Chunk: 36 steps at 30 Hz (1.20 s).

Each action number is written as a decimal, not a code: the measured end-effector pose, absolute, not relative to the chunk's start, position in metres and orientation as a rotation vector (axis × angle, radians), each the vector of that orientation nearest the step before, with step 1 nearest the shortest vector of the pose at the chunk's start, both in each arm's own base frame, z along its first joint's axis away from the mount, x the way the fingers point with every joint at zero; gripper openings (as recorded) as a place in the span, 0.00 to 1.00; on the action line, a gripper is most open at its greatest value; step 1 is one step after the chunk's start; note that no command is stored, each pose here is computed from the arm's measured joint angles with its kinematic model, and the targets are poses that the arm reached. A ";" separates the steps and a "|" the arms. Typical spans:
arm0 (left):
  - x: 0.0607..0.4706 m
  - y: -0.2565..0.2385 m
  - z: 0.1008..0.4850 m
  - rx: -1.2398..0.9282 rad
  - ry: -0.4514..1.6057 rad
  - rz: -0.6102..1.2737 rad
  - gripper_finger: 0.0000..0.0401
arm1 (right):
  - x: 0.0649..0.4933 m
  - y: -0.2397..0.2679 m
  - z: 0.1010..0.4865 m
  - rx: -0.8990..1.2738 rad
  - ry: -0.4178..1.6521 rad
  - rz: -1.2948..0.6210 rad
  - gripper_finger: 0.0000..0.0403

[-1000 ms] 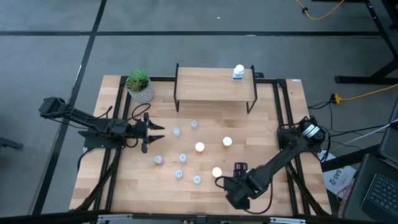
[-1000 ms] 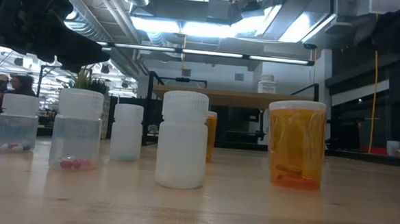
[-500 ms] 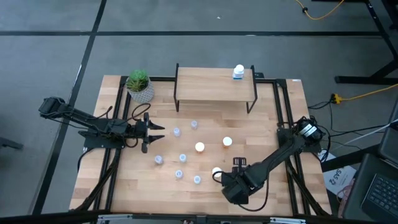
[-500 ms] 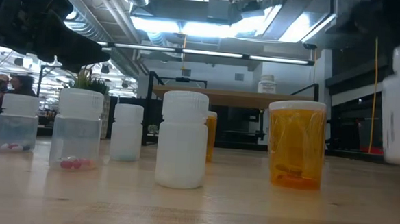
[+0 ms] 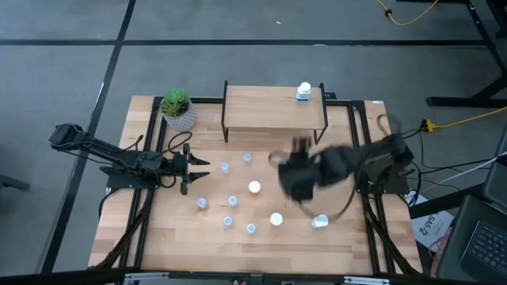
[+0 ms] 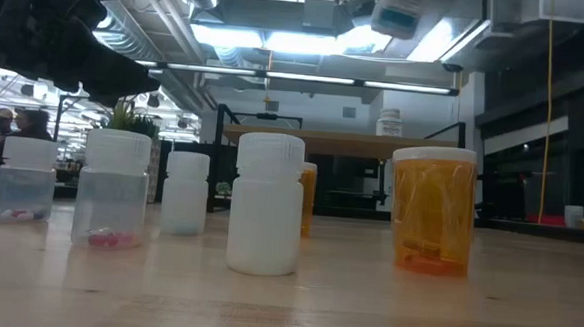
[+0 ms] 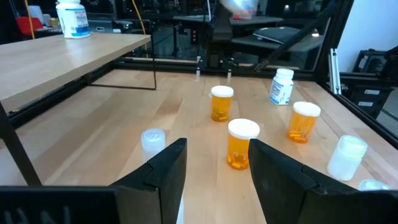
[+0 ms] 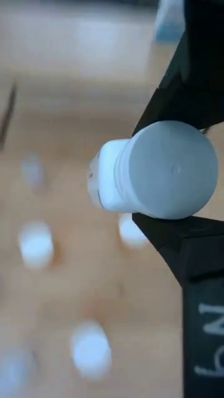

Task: Pick and place medicine bottles onto shelf by color
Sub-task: Put the bottom white supplement bottle on the shelf aligned with the other white supplement bottle

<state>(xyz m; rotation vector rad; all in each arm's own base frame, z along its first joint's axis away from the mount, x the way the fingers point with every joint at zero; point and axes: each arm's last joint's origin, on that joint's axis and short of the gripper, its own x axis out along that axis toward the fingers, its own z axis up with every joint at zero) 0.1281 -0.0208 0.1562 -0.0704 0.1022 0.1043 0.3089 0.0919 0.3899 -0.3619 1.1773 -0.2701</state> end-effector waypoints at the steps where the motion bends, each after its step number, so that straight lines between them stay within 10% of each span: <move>1: 0.128 -0.021 0.156 -0.070 0.104 0.104 0.41 | 0.303 0.078 0.400 -0.358 1.153 -0.289 0.43; 11: 0.128 -0.021 0.155 -0.066 0.119 0.105 0.41 | 0.243 -0.041 0.444 -0.175 1.125 -0.404 0.43; 36: 0.128 -0.021 0.154 -0.059 0.122 0.105 0.41 | 0.235 -0.168 0.341 -0.157 1.247 -0.139 0.43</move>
